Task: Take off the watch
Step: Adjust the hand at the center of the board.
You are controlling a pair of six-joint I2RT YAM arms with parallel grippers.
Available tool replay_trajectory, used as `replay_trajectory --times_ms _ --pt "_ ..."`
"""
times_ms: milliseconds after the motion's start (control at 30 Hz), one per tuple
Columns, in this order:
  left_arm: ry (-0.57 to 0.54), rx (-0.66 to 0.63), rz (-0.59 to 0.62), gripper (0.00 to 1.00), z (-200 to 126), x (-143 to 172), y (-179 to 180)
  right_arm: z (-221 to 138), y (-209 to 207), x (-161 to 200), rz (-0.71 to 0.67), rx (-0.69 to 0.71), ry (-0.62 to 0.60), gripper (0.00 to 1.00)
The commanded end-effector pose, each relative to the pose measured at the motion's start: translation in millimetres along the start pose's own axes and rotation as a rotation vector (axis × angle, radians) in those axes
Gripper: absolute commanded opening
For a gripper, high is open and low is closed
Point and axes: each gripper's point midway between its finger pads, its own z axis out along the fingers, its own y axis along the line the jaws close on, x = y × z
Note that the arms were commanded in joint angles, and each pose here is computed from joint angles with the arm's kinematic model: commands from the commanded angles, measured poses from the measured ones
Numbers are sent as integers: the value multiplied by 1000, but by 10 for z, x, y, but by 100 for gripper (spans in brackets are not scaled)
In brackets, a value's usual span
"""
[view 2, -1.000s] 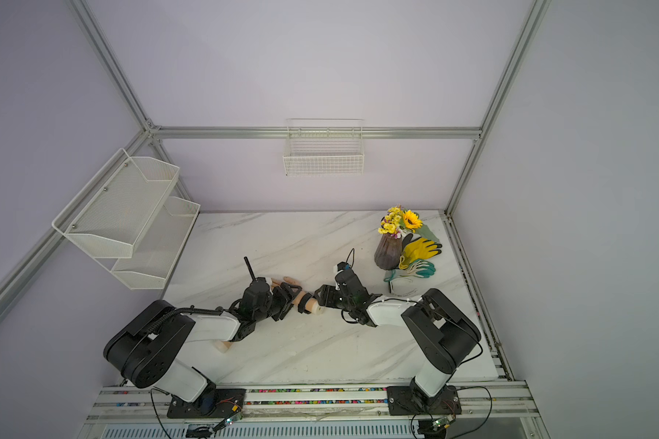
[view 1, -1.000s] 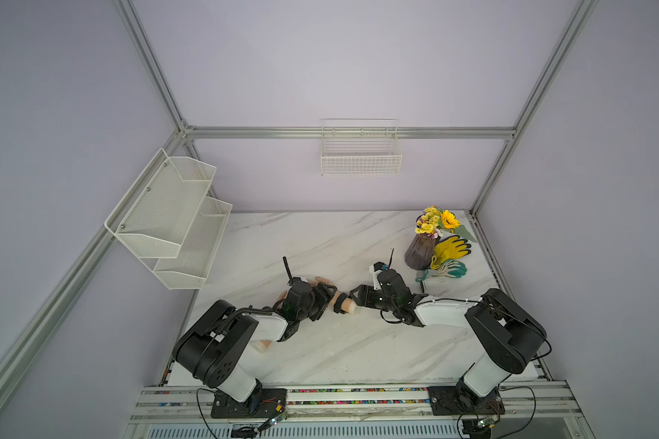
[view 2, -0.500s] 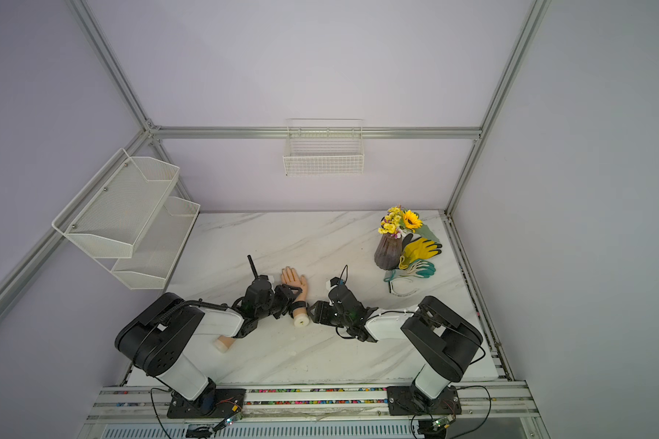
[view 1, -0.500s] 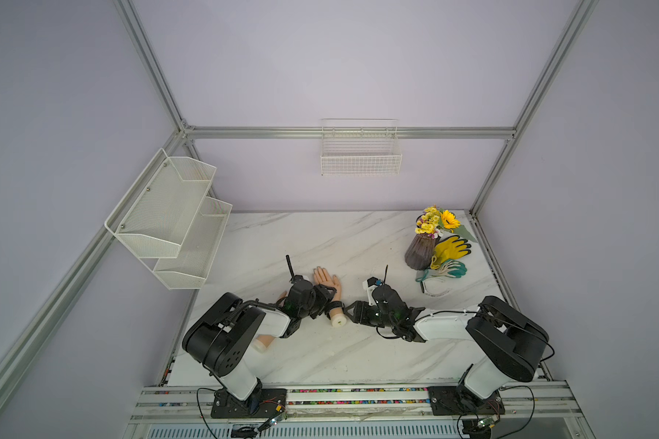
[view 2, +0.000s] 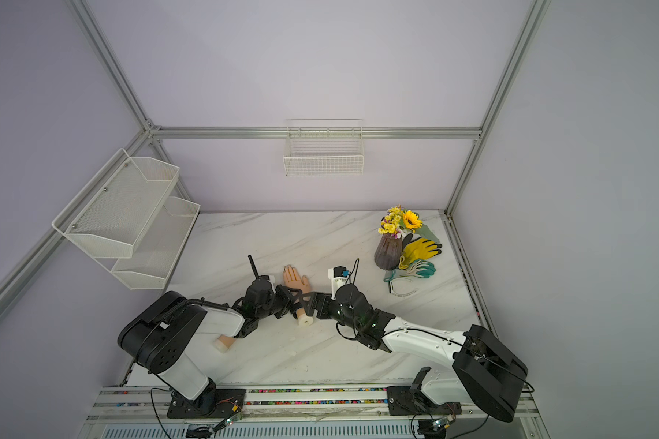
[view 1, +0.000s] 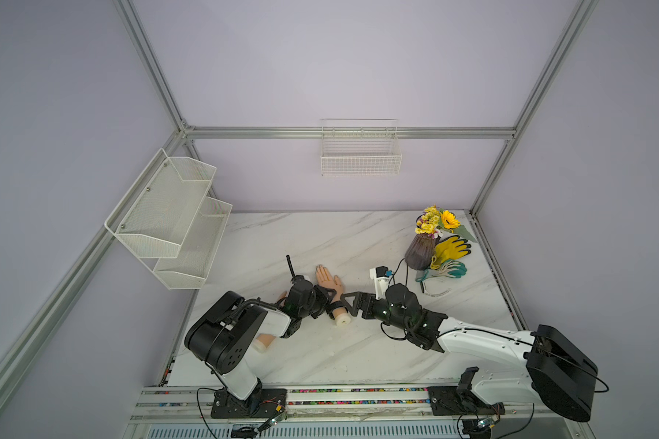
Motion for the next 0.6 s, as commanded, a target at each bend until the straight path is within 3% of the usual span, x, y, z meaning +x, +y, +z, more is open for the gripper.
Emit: replay_trajectory --times_ms 0,233,433,567 --pt "-11 -45 -14 19 -2 0 102 98 -104 278 -34 26 41 94" --pt "-4 -42 -16 19 9 33 83 500 -363 664 -63 133 137 89" --pt "-7 -43 -12 20 -30 41 119 602 -468 710 -68 170 142 52" --pt "0 -40 9 23 -26 53 118 546 -482 715 -65 167 136 41"
